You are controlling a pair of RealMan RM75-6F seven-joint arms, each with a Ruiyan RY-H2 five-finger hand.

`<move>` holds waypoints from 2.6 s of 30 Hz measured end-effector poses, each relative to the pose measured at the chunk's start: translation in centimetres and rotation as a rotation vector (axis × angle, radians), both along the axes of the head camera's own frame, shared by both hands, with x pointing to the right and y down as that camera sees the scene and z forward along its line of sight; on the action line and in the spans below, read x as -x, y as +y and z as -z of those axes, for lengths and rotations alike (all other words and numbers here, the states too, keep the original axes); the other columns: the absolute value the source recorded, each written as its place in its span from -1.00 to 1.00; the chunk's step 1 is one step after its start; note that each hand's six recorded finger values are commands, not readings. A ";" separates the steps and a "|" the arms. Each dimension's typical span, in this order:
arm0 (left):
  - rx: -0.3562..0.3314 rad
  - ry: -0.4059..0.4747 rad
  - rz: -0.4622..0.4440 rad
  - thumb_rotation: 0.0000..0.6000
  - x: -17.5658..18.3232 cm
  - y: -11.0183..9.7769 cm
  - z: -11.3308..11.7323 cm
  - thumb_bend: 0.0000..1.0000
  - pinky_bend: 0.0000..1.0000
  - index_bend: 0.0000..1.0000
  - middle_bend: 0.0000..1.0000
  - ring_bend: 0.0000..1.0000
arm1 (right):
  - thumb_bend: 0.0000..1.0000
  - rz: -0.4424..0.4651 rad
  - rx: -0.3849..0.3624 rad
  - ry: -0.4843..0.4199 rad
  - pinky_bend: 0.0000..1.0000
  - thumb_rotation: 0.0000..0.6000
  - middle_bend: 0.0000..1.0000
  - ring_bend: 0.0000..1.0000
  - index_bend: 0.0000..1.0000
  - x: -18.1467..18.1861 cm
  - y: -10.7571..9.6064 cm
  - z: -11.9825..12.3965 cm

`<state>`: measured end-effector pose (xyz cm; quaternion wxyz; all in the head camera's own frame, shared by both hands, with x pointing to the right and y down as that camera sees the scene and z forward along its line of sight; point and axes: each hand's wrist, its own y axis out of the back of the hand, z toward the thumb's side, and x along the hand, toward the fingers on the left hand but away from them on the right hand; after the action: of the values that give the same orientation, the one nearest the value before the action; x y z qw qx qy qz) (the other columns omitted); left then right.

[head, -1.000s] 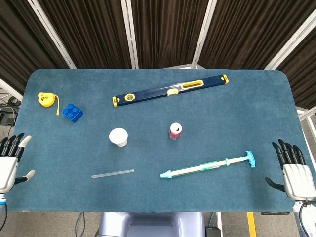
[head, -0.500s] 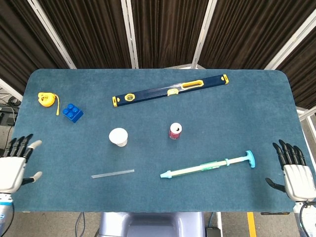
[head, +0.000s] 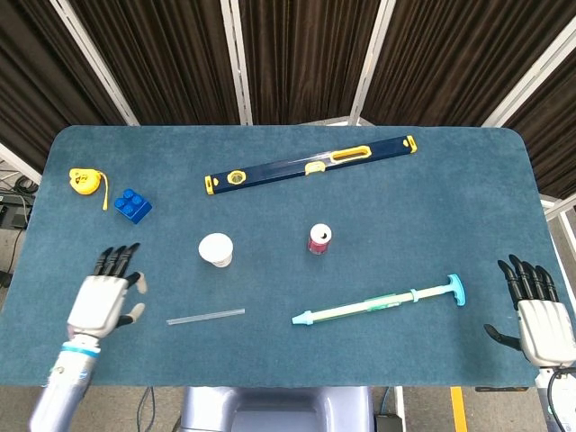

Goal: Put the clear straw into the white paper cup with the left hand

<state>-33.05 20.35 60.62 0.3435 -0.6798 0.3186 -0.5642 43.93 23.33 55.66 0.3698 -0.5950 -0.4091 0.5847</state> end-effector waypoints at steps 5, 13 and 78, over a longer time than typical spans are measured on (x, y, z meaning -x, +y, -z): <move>0.063 0.007 -0.023 1.00 -3.5 0.3 -1.7 -0.41 -1.00 0.10 -1.00 -1.00 | -0.83 -0.003 0.001 -0.001 -1.00 1.00 -1.00 -1.00 -1.00 -0.1 0.1 0.0; 0.127 0.004 -0.067 1.00 -7.9 1.8 -3.6 -0.41 -1.00 0.08 -1.00 -1.00 | -0.83 -0.004 0.000 -0.002 -1.00 1.00 -1.00 -1.00 -1.00 -0.1 0.2 0.1; 0.212 -0.171 -0.102 1.00 -10.0 3.9 -9.0 -0.37 -1.00 0.01 -1.00 -1.00 | -0.83 -0.004 0.000 -0.008 -1.00 1.00 -1.00 -1.00 -1.00 -0.1 0.3 0.1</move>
<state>-23.08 24.25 69.64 0.3238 -0.6769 0.1917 -0.6326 44.07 23.58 55.54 0.3672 -0.5964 -0.4116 0.5831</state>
